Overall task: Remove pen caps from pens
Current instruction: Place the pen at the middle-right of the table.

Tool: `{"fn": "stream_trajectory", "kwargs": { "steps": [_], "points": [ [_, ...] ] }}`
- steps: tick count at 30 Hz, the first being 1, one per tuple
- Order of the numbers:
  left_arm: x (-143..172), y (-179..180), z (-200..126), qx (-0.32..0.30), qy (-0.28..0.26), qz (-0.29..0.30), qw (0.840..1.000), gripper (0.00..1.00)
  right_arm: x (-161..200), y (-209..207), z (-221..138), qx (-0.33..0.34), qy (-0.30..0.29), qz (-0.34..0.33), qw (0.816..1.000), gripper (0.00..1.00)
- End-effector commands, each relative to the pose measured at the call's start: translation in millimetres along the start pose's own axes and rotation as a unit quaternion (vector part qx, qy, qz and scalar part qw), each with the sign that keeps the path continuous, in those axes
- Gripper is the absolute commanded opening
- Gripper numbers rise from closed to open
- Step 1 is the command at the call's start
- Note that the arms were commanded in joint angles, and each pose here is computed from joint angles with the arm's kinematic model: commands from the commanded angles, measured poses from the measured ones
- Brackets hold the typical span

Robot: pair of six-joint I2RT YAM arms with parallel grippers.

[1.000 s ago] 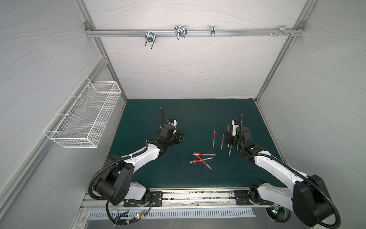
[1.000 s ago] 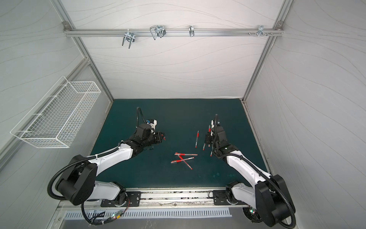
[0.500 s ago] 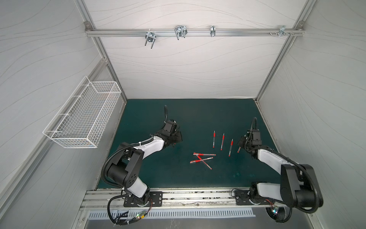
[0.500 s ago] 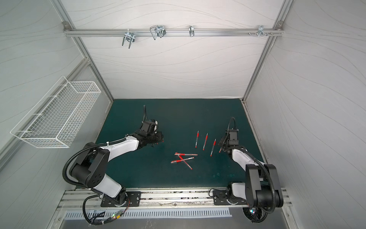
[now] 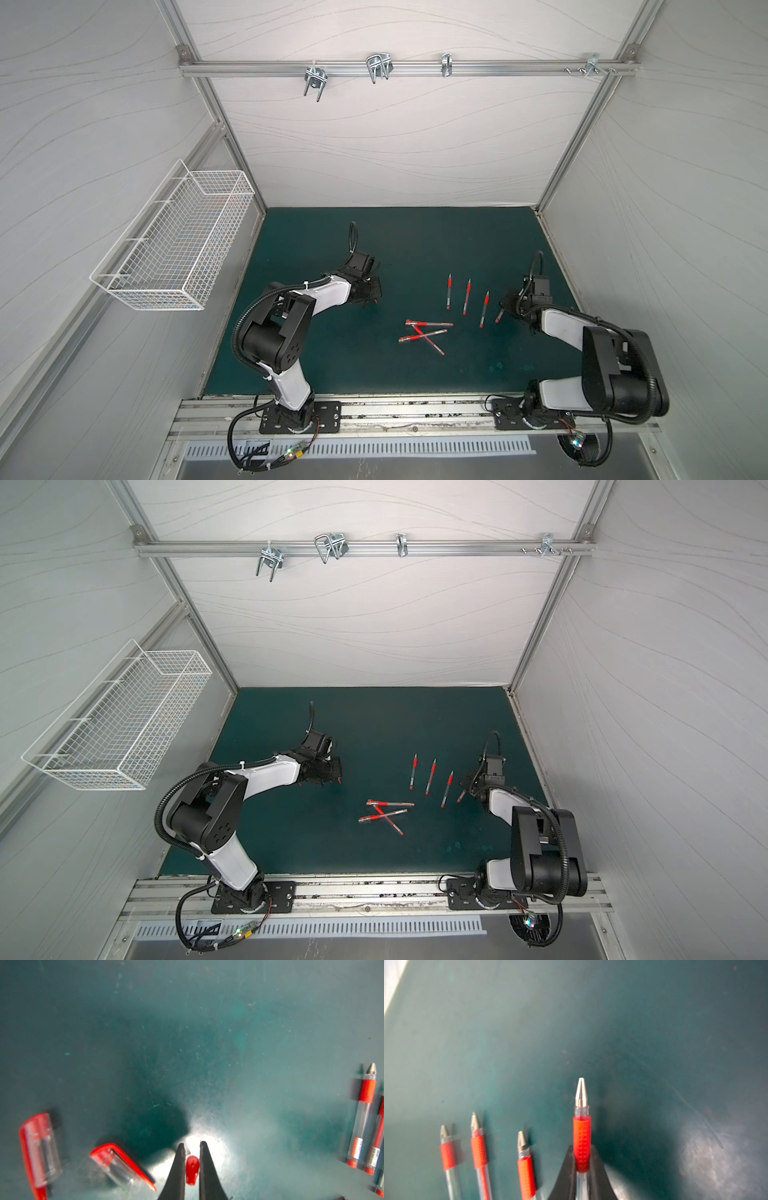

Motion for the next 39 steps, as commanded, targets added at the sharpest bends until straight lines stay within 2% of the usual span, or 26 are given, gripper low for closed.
{"fn": "stream_trajectory", "kwargs": {
  "steps": [1,6,13,17,21,26,32,36,39],
  "points": [
    [-7,5,2,-0.023,-0.002,-0.008,1.000,0.07,3,1,3,-0.011,0.006,0.019,1.000,0.06],
    [-9,6,2,-0.026,-0.004,-0.010,1.000,0.16,2,0,2,-0.008,0.005,0.020,1.000,0.21],
    [-11,5,-3,-0.024,-0.013,-0.010,1.000,0.38,-4,1,-5,-0.007,-0.012,0.012,1.000,0.38],
    [-15,1,-13,-0.008,-0.030,-0.009,0.999,0.45,-14,6,-22,-0.010,-0.050,-0.006,0.999,0.41],
    [-17,-8,-30,0.028,-0.051,-0.007,0.998,0.49,-27,30,-50,-0.019,-0.102,-0.075,0.992,0.43],
    [-16,-28,-60,0.102,-0.083,0.007,0.991,0.52,-28,77,-87,-0.078,-0.144,-0.183,0.969,0.45],
    [6,-66,-100,0.209,-0.114,0.083,0.968,0.55,-10,134,-120,-0.169,-0.161,-0.297,0.926,0.47],
    [27,-85,-118,0.252,-0.094,0.100,0.958,0.54,7,163,-127,-0.202,-0.140,-0.361,0.900,0.46],
    [39,-89,-123,0.280,-0.054,0.059,0.957,0.53,21,182,-130,-0.226,-0.113,-0.394,0.883,0.45]
  ]
}}
Point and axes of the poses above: each gripper's point midway between its finger pads, its own z axis out along the fingers, its own y axis along the line the jaws close on, x = y × z, the point moved 1 cm from there along -z, back along the fingers, and after that the axes turned 14 degrees about -z, right-handed, at the moved point
